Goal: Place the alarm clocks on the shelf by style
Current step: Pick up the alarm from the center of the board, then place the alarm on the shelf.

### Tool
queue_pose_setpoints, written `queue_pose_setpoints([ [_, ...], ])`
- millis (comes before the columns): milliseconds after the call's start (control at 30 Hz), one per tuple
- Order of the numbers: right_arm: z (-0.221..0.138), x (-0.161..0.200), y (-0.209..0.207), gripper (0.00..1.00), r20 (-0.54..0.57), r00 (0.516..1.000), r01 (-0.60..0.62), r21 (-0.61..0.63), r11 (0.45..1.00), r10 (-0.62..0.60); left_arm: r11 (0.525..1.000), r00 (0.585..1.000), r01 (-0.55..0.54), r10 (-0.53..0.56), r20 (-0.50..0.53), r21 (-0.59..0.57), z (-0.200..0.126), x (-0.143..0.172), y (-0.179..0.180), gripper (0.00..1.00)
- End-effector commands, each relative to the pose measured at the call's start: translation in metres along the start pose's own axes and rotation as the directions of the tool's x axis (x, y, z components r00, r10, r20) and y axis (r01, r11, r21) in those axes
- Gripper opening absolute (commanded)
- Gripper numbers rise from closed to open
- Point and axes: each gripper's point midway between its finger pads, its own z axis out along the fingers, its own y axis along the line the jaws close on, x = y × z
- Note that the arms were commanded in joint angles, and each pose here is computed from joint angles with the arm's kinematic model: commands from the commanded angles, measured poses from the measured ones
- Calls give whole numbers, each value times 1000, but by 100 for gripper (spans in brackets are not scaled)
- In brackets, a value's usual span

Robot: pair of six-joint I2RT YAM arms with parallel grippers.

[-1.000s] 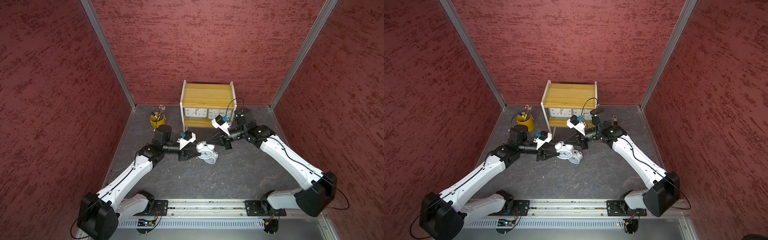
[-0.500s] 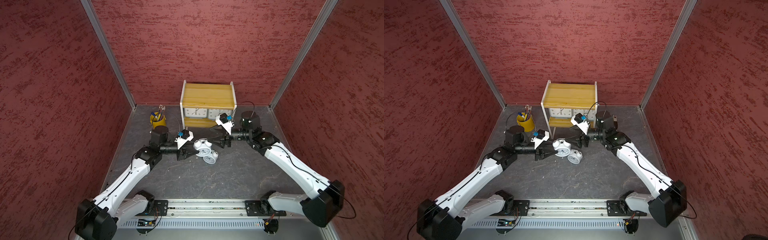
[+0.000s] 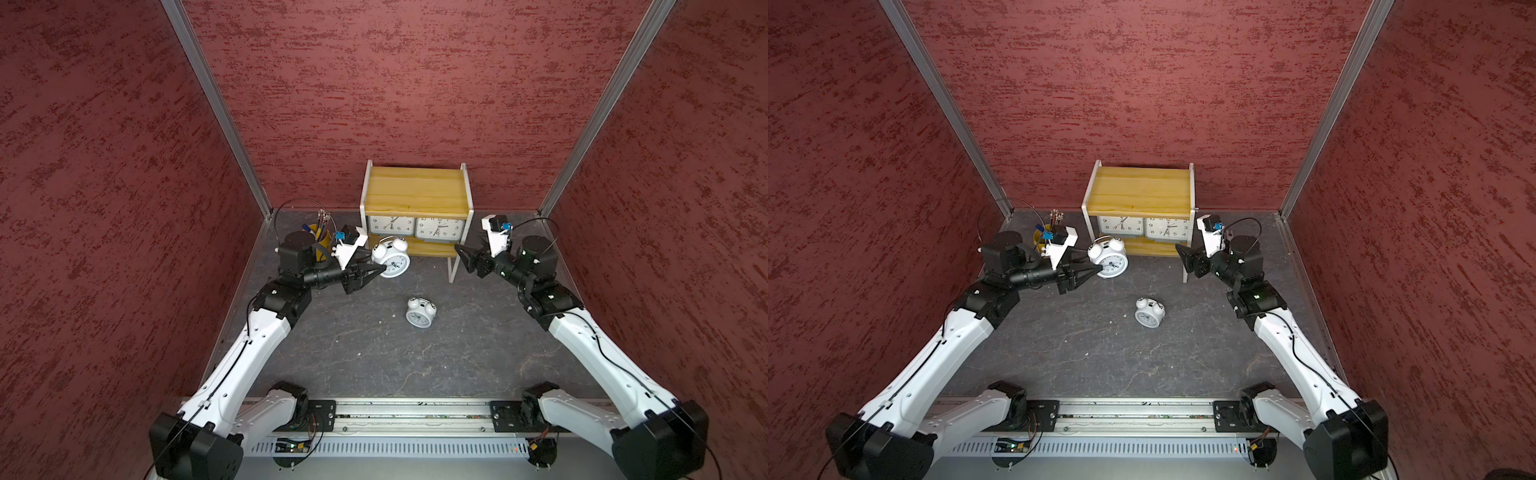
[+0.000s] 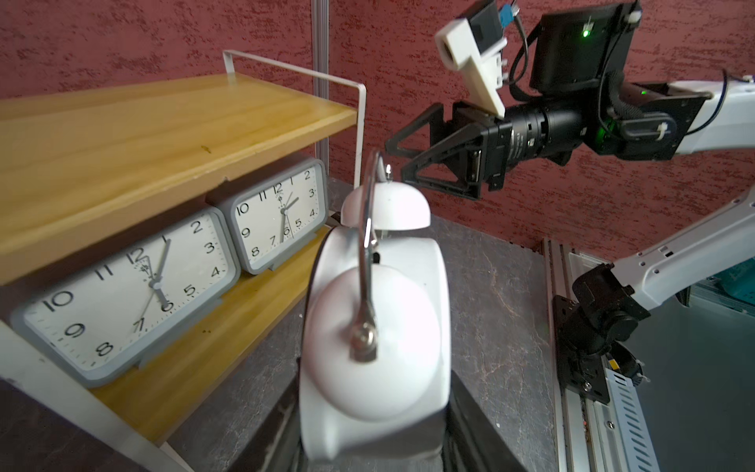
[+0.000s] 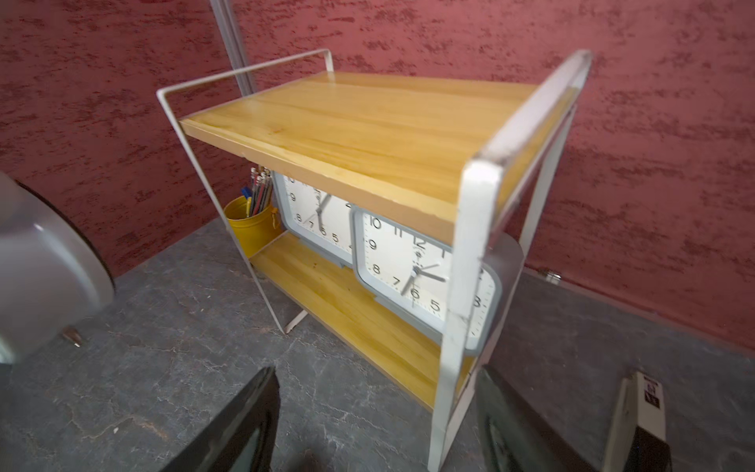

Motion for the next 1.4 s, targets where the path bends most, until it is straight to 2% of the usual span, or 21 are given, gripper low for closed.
queue_pose_setpoints([
  [0,-2,-8,-15,78,49,998,-30,78,997,27,999,998,-29,30,50,-31,-5,-32,7,20],
  [133,4,-3,-25,78,38,999,-29,121,992,25,998,997,-45,48,63,-48,-4,-50,16,20],
  [333,19,-6,-23,78,46,999,-17,78,997,13,996,997,-33,39,67,-86,1,-72,38,20],
  [867,26,-9,-40,79,85,996,-15,162,987,1,992,993,-49,61,97,-115,10,-109,67,20],
  [1033,35,-12,-34,71,84,996,8,113,994,-18,988,993,-53,67,94,-142,13,-116,83,20],
  [1233,42,-12,-33,49,93,995,22,99,995,-31,988,995,-46,58,76,-148,20,-115,102,20],
  [1367,47,-11,-33,39,91,995,23,86,996,-31,989,997,-36,46,66,-142,25,-112,112,20],
])
